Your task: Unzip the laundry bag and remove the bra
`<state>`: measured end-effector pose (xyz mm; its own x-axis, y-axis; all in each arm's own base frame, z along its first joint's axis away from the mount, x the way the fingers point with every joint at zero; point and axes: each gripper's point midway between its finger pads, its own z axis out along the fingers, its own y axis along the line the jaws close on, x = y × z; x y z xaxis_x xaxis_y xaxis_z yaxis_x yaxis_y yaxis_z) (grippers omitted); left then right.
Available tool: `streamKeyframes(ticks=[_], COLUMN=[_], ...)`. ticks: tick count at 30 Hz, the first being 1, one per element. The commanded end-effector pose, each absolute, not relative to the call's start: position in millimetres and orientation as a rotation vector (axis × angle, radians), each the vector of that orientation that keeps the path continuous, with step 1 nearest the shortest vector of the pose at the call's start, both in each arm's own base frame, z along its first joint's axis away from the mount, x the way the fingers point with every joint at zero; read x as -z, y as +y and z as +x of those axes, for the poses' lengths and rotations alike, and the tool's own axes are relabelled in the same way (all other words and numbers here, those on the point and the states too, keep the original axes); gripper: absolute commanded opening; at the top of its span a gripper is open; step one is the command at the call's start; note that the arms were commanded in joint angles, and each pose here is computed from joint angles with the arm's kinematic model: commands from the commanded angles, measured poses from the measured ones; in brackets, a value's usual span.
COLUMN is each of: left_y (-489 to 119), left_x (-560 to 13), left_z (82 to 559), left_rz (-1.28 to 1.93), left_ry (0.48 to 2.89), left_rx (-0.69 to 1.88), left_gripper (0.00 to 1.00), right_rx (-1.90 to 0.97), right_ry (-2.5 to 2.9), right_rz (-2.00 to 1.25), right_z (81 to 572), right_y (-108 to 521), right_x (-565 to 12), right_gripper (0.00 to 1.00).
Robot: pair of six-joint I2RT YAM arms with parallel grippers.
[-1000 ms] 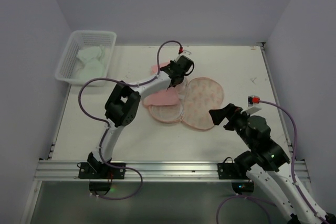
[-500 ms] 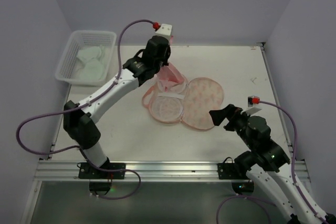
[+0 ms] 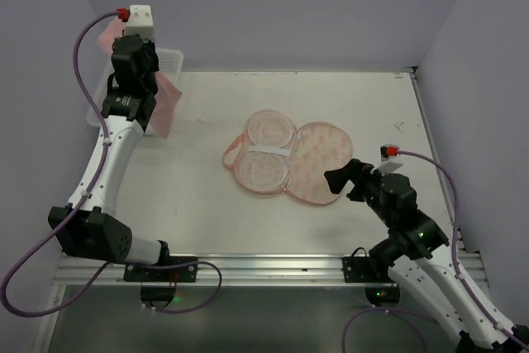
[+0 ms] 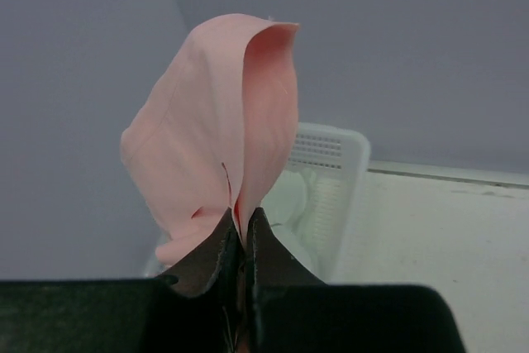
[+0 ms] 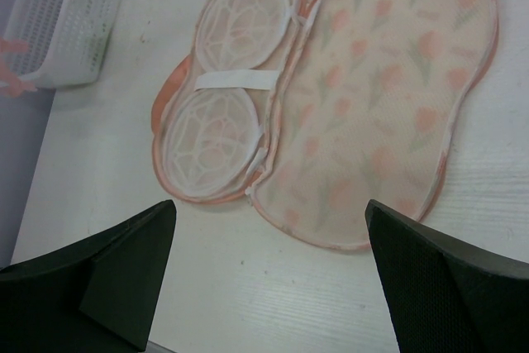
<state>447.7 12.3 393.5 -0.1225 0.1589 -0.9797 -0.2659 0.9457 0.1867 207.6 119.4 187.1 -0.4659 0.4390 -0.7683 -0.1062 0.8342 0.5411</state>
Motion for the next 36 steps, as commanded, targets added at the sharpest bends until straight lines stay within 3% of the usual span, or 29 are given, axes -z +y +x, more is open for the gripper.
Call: streamKeyframes(ticks=[1,8,14,22,31,36], left_y=[64,99,132,162,144,146], left_x=[-442,-479,-458,-411,-287,-252], left_z=[453,482,522,555,581,587], left_rz=[-0.077,-0.049,-0.027,-0.003,0.207,0.233], left_ry=[1.505,1.371,1.338,1.346,1.574,1.637], left_rx=[-0.58,-0.791,-0.832,-0.886,-0.791,-0.796], left_gripper=[0.0,0.0,0.0,0.0,0.0,0.0], right_rx=[-0.694,-0.7,-0.662,-0.655,-0.62,-0.62], right_ry=[1.88,1.903,1.912,1.941,1.986,1.996], right_rz=[0.207,0.147,0.112,0.098,0.085,0.101], right_z=[219,231,239,245,254,255], right_y=[129,143,145,150,154,154], right_x=[-220,-233,-238,-237,-227,-223], right_gripper=[0.99,0.99,0.99,0.99,0.99,0.99])
